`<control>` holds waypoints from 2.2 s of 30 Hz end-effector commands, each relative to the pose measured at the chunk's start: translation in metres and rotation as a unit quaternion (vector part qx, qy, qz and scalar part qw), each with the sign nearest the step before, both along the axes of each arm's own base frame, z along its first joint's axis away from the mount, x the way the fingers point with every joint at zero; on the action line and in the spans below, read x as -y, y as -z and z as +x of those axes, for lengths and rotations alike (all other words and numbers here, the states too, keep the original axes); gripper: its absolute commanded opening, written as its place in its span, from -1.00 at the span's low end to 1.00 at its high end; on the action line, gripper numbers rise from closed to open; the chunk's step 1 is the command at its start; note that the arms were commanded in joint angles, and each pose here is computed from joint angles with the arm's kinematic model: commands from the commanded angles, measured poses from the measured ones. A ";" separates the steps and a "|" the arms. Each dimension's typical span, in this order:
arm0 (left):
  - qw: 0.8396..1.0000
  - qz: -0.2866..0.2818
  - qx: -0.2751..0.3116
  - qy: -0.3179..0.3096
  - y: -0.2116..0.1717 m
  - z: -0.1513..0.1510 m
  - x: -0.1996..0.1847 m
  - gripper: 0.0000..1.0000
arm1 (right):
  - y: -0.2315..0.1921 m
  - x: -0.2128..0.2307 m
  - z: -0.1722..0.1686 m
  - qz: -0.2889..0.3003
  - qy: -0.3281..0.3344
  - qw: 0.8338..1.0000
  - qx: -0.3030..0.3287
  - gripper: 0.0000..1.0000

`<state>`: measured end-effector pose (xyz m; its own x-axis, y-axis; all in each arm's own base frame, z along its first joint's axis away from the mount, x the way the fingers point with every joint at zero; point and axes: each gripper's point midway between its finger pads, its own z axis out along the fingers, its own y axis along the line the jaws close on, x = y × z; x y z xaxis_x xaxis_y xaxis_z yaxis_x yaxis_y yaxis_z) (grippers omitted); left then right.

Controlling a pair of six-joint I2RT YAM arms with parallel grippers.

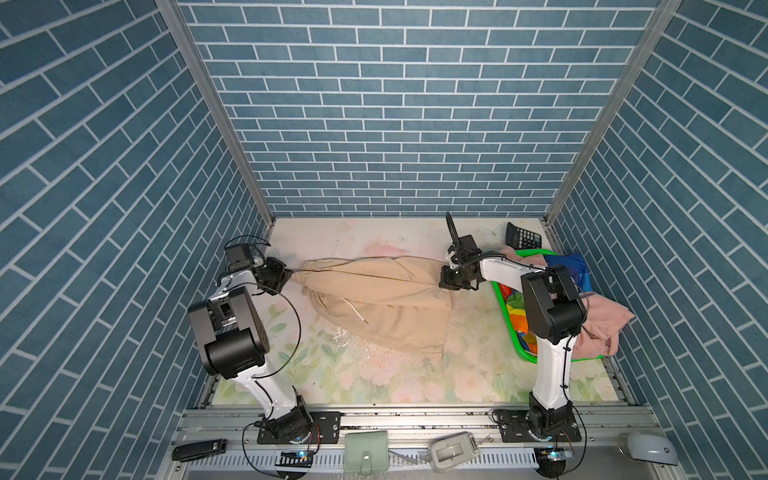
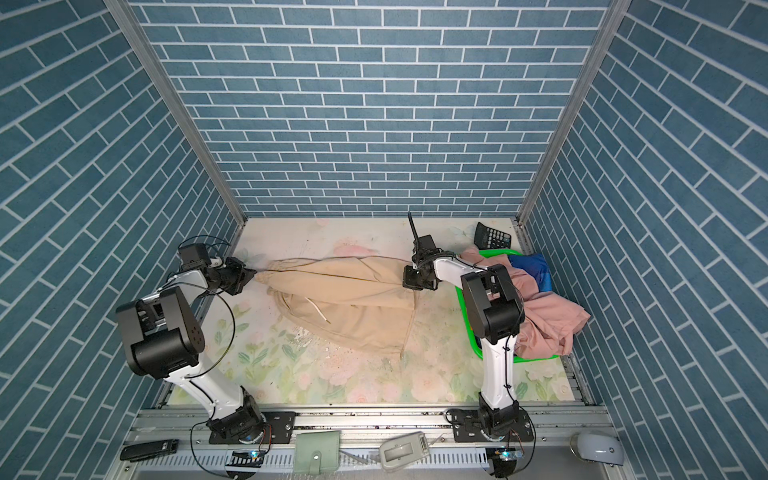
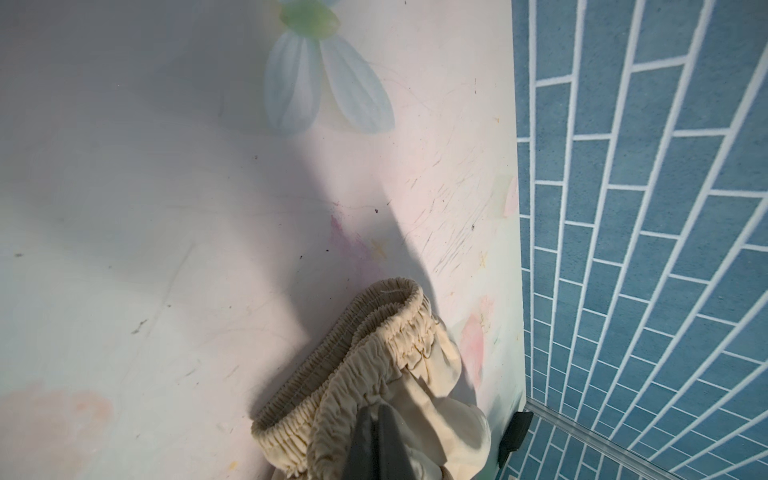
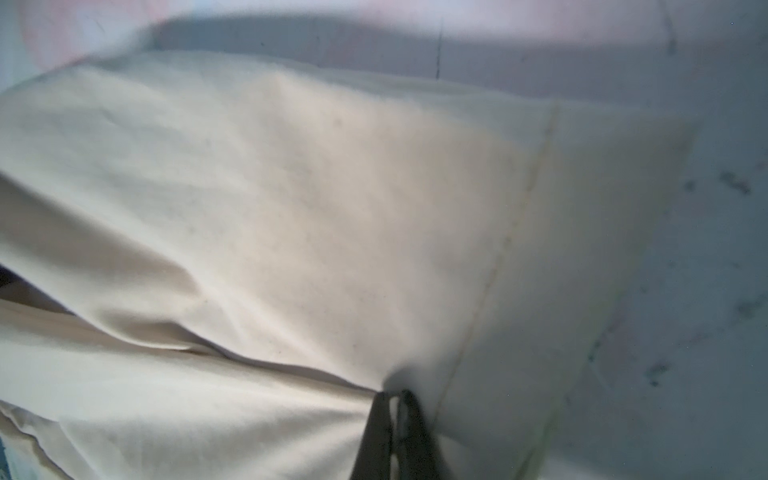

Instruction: Fold and stack the shorts

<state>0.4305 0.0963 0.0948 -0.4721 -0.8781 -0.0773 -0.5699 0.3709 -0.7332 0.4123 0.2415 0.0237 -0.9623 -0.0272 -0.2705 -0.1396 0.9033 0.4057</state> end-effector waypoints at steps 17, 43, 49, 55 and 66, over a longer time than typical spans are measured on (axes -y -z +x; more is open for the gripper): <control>1.000 0.001 0.006 0.008 0.010 -0.002 0.028 -1.00 | 0.014 0.050 0.077 -0.096 0.013 0.994 -0.042 -1.00; 1.000 -0.009 0.001 0.013 0.000 -0.004 0.004 -0.48 | -0.007 0.002 -0.215 -0.087 -0.081 0.993 -0.005 -1.00; 1.000 -0.012 -0.001 -0.003 -0.004 -0.020 -0.007 -0.02 | -0.005 0.006 -0.235 -0.075 -0.098 0.992 -0.031 -0.76; 0.997 0.008 0.058 0.050 -0.054 -0.017 0.033 0.44 | -0.044 0.032 -0.198 -0.056 -0.048 0.997 0.016 0.20; 0.980 -0.018 0.026 0.196 -0.027 -0.026 0.150 0.88 | -0.032 0.039 -0.081 -0.028 0.022 0.999 0.010 0.61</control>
